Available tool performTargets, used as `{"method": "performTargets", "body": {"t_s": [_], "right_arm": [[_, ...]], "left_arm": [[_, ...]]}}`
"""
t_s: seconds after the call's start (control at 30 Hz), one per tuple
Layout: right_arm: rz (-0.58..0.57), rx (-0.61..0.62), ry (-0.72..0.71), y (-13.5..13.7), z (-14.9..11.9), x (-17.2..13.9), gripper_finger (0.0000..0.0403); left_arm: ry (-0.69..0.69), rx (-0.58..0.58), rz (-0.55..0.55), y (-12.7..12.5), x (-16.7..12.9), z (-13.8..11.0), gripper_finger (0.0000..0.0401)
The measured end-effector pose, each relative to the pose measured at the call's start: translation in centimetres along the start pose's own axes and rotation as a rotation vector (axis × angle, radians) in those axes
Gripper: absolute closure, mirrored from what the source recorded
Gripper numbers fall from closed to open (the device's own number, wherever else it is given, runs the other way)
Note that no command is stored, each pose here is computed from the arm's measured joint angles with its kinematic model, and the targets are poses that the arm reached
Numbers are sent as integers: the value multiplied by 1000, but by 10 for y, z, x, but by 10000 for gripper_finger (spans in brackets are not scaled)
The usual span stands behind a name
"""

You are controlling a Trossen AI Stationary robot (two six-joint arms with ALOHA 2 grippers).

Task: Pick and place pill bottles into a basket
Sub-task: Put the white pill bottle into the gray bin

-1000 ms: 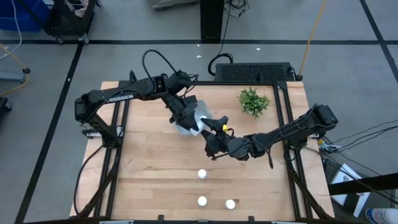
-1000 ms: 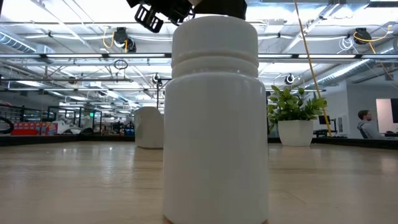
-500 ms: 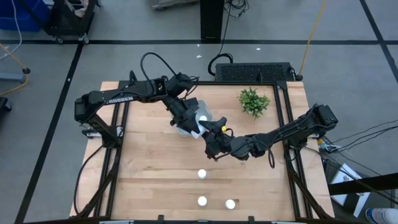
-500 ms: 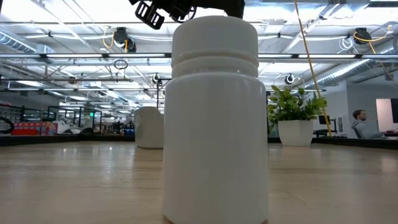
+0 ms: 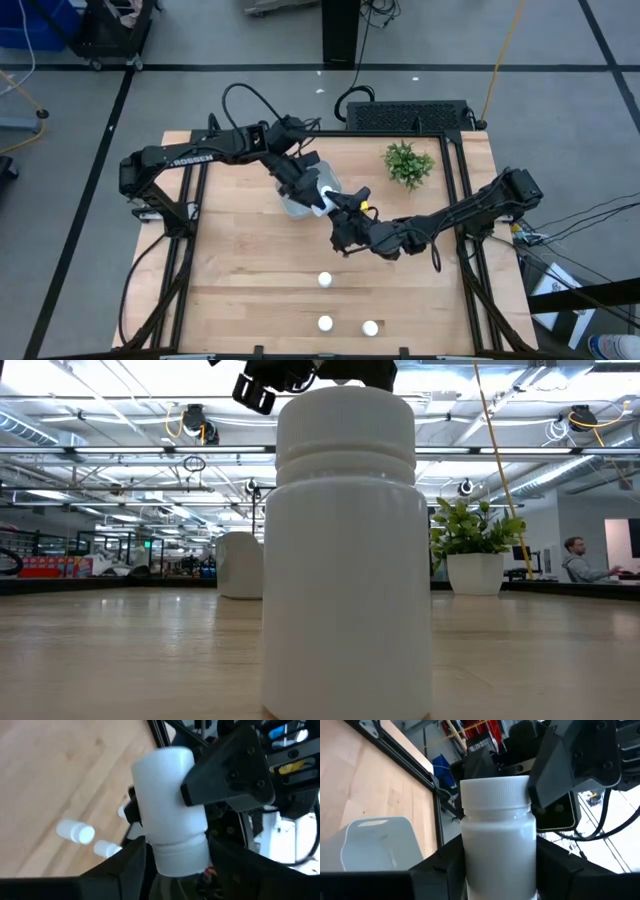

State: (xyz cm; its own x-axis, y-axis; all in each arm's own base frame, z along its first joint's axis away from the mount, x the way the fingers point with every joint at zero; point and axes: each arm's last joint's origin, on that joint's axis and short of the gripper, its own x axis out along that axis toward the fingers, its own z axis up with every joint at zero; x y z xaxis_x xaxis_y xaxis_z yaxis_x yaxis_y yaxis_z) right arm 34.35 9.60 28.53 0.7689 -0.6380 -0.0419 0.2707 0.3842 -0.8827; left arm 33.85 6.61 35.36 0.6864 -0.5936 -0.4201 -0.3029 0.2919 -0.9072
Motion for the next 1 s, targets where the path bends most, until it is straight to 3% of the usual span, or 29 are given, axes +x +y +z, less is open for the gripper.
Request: {"method": "performTargets", "body": {"t_s": [0.3,0.43,0.53,0.77,0.87,1.0], "right_arm": [[-31,92,80,4,0,-11,229],[-67,196,104,1,2,-15,229],[-90,251,121,1,2,-15,229],[-118,600,98,-9,0,-13,229],[-58,817,28,-18,-1,-10,229],[136,1057,-50,-25,-4,-5,229]], "left_arm": [[-90,102,30,-4,-7,-1,145],[-244,231,87,-14,-23,-6,144],[-381,406,143,-25,-36,-12,144],[-590,688,369,-38,-52,-28,144],[-596,695,444,-35,-49,-30,144],[-515,765,437,-35,-43,-36,144]]}}
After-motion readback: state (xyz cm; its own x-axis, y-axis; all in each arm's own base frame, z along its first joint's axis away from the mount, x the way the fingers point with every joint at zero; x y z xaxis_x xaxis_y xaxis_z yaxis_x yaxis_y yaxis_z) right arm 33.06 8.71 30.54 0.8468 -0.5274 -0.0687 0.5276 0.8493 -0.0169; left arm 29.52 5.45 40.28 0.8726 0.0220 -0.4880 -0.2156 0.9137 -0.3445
